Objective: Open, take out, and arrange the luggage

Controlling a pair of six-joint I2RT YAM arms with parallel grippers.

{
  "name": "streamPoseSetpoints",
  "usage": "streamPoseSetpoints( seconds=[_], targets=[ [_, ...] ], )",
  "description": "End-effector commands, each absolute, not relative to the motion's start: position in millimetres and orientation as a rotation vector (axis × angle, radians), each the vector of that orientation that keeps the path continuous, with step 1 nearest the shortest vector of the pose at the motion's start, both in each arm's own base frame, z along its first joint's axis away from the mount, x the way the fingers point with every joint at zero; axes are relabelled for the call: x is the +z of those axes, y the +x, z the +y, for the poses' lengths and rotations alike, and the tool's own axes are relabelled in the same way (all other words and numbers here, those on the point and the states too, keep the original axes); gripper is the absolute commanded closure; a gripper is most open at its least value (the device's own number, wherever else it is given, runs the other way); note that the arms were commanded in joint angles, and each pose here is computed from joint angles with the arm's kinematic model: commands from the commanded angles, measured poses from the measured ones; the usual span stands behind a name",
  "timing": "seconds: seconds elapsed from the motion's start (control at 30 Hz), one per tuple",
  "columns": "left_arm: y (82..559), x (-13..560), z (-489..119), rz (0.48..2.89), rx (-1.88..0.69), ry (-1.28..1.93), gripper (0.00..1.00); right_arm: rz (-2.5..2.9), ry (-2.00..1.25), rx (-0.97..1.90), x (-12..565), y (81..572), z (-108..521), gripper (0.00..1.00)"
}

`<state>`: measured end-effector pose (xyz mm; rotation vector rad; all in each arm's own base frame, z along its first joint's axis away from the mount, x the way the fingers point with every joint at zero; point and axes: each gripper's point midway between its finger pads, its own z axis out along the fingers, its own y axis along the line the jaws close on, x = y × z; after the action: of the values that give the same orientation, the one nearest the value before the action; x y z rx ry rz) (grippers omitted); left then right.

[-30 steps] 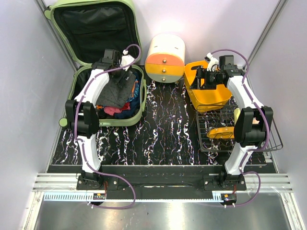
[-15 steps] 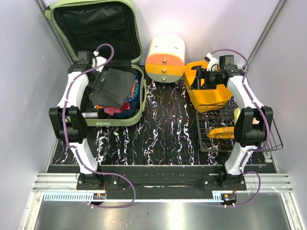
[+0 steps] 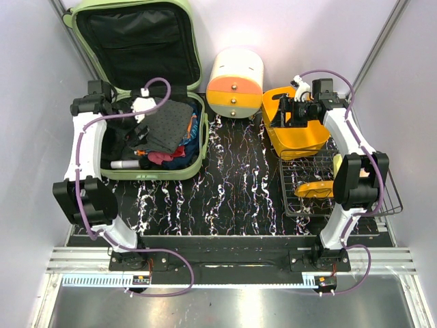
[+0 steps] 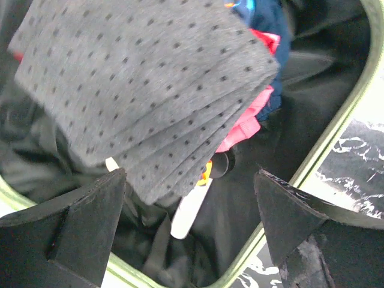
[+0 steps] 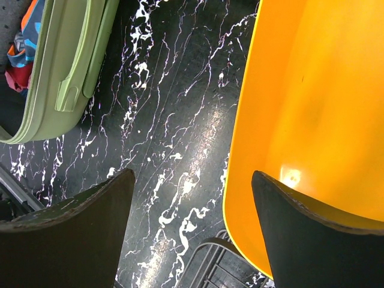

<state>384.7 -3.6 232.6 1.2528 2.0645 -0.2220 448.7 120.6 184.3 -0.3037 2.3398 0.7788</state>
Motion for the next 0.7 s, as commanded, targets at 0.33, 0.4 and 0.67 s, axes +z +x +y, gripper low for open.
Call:
streamPoseSetpoints(
  seconds=[0.33,0.4,0.67],
  targets=[
    [401.5,172.1,-42.3,1.584,-0.205,1.993,0.02,2.252,-0.339,0.791,222.3,436.0,123.5,0.11],
    [401.1,161.4,-37.6,1.582,-0.189,2.034,0.02,2.26,-0.339,0.791,220.6,433.9,123.8,0.11],
    [415.2,140.8,-24.1,1.602,-0.09,2.067,0.11,2.272,-0.332,0.784,218.0,434.0,122.0,0.11]
  ],
)
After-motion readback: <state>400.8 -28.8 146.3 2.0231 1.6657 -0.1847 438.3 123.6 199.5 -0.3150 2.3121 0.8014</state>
